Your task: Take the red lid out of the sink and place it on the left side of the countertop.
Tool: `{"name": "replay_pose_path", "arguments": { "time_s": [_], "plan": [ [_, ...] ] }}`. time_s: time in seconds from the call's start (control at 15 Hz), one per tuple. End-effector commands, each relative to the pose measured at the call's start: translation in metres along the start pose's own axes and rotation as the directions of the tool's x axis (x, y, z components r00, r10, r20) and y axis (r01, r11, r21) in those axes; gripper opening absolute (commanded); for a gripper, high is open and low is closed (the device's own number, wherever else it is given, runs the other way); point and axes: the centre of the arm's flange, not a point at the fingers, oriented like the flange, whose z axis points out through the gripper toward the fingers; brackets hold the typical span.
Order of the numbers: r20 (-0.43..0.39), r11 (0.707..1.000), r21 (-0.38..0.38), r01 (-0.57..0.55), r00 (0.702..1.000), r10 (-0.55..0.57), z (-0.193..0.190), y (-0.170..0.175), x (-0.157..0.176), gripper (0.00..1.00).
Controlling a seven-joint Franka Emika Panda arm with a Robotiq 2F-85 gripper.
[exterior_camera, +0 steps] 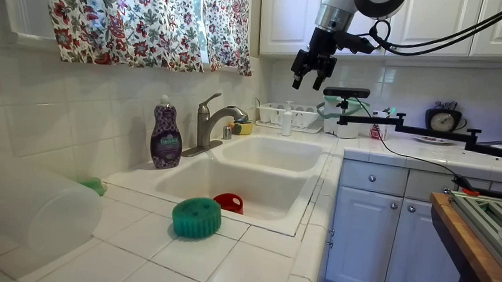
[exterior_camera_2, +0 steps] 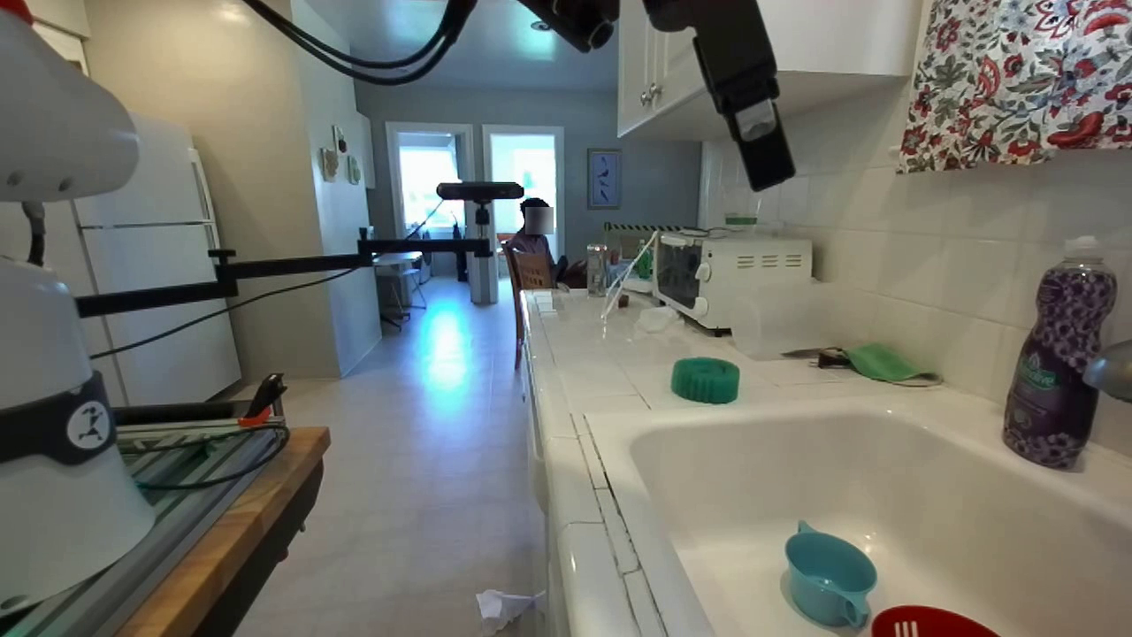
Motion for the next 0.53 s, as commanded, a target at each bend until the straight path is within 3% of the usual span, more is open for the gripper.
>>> {"name": "replay_pose_path", "arguments": {
  "time_s": [0.0, 0.2, 0.47],
  "plan": [
    [-0.006, 1.000, 0.013, 0.015, 1.000, -0.015, 0.036, 0.001, 0.019, 1.00],
    [-0.041, 0.998, 0.019, 0.053, 0.998, -0.052, 0.067, -0.007, 0.039, 1.00],
    [-0.053, 0.989, 0.017, 0.146, 0.988, -0.145, 0.109, -0.051, 0.056, 1.00]
  ]
}}
